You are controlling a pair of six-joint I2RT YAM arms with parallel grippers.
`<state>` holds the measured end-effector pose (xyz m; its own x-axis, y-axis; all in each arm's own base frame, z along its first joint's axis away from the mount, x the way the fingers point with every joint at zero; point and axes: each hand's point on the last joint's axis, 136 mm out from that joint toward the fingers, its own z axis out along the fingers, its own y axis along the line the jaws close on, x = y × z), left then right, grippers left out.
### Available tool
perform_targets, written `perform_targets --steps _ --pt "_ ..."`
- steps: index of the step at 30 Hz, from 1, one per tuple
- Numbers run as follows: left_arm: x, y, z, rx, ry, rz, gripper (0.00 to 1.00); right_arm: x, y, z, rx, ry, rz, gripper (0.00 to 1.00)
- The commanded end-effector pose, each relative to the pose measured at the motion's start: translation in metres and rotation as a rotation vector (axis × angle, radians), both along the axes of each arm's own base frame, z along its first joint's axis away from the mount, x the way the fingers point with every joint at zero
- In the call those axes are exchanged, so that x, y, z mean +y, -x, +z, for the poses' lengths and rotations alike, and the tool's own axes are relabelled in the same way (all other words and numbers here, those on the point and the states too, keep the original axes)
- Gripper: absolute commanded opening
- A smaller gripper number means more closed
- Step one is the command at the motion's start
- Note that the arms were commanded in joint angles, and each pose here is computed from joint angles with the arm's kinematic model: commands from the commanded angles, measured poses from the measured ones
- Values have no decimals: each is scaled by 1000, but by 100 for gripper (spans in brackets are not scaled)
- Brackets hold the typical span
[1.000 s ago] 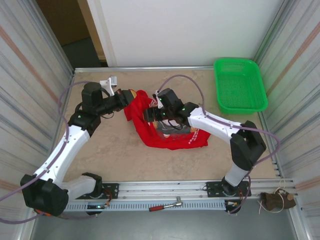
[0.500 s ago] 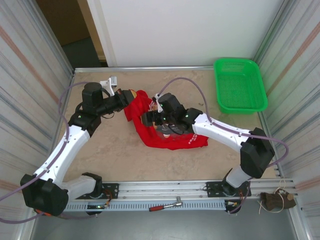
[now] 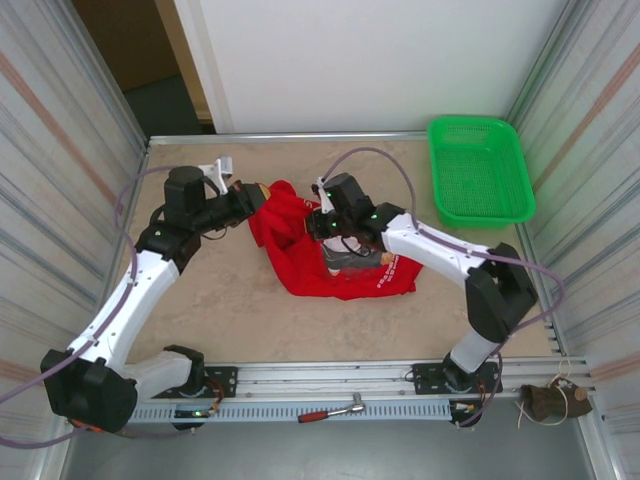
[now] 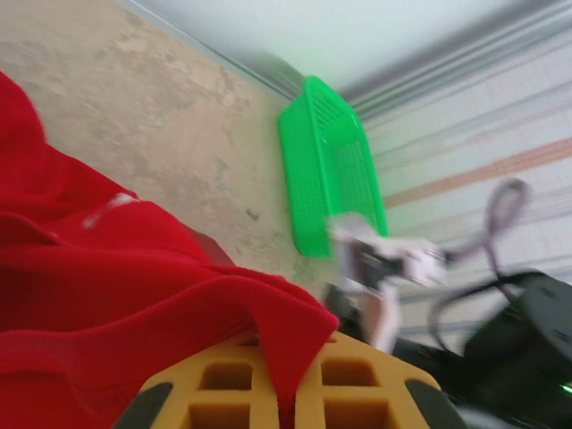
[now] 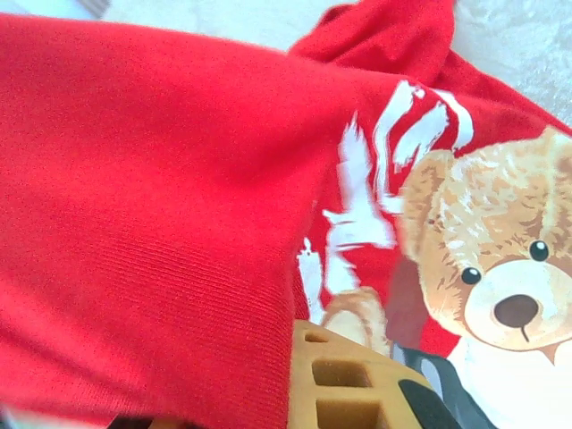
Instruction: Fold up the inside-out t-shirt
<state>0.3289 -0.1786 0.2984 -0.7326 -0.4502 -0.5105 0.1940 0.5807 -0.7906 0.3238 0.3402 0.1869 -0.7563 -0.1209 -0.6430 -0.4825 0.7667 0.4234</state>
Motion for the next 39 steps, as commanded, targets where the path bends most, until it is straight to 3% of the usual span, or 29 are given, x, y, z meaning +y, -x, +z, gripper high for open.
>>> perform_targets --steps 1,5,10,17,21,25,30,39 --pt "16 -22 -7 -42 -82 51 11 -9 28 38 -34 -52 115 0" --pt "16 -38 -5 -126 -153 32 39 -23 28 49 -10 -108 99 0" --pt "10 -17 -9 -193 -214 16 53 -28 25 58 -6 -149 90 0" --pt "-8 43 -54 -275 -359 73 61 -31 22 52 14 -137 79 0" --pt "-36 55 -82 -308 -441 32 65 -32 24 51 18 -134 79 0" --pt "-58 48 -102 -320 -541 -18 68 -32 24 51 23 -136 74 0" --pt "-61 26 -112 -348 -641 16 71 -34 26 51 24 -135 70 0" --pt "-60 1 -124 -335 -706 23 70 -35 30 55 24 -145 74 0"
